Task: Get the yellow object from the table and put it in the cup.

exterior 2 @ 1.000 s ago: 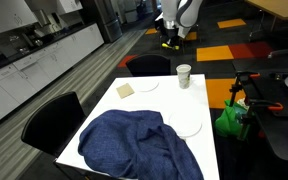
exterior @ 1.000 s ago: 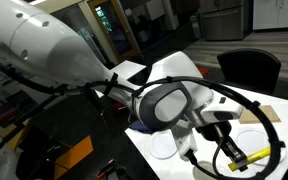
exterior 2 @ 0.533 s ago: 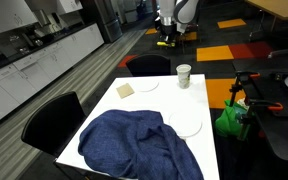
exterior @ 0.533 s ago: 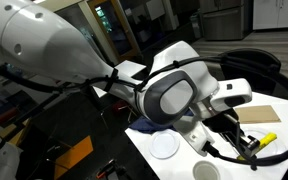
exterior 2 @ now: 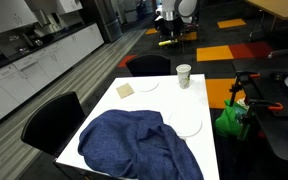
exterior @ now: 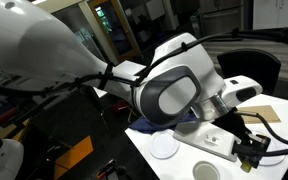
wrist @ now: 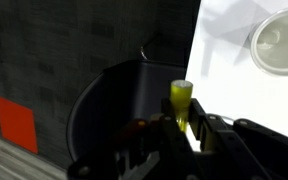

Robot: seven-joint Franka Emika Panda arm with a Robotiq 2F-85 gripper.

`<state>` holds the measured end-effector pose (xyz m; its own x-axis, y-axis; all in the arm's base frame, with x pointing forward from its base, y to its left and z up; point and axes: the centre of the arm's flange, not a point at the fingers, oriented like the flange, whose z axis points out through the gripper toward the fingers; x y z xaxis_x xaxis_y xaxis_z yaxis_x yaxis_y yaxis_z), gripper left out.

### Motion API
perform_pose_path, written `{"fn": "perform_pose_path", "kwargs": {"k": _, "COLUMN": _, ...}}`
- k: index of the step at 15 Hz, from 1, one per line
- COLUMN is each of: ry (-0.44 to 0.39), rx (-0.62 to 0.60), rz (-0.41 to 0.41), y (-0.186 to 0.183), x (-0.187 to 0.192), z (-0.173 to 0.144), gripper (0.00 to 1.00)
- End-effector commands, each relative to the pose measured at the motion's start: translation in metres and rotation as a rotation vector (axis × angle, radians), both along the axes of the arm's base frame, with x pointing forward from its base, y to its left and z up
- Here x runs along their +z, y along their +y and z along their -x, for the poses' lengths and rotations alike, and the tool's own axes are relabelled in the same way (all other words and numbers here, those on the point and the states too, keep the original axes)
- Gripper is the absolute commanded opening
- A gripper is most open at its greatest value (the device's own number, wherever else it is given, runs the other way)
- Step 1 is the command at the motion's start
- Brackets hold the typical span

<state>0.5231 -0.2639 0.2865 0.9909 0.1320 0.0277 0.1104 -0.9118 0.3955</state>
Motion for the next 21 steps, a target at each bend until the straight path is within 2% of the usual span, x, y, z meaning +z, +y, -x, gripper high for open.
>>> {"fn": "perform_pose_path", "kwargs": {"k": 1, "ry": 0.131, "rx": 0.134, "rz": 0.054, "y": -0.002, "x": 0.011, "z": 0.001, "gripper": 0.05}}
{"fn": "perform_pose_path", "kwargs": {"k": 5, "ry": 0.248, "rx": 0.283, "rz": 0.098, "y": 0.0, "x": 0.004, "z": -0.004, "gripper": 0.05}}
{"fn": "perform_pose_path", "kwargs": {"k": 11, "ry": 0.377, "rx": 0.488, "rz": 0.134, "y": -0.001, "x": 0.001, "z": -0.005, "gripper": 0.05}}
{"fn": "perform_pose_path", "kwargs": {"k": 12, "ry": 0.326, "rx": 0.434, "rz": 0.112, "y": 0.005, "x": -0.005, "z": 0.0, "gripper": 0.21}}
{"fn": "perform_pose_path", "kwargs": {"k": 17, "ry": 0.35, "rx": 0.473, "rz": 0.119, "y": 0.003, "x": -0.005, "z": 0.0, "gripper": 0.21}}
{"fn": "perform_pose_path", "kwargs": {"k": 18, "ry": 0.35, "rx": 0.474, "rz": 0.12, "y": 0.003, "x": -0.005, "z": 0.0, "gripper": 0.05}}
{"fn": "perform_pose_path", "kwargs": {"k": 21, "ry": 0.371, "rx": 0.533, "rz": 0.108, "y": 0.0, "x": -0.007, "z": -0.003, "gripper": 0.05}}
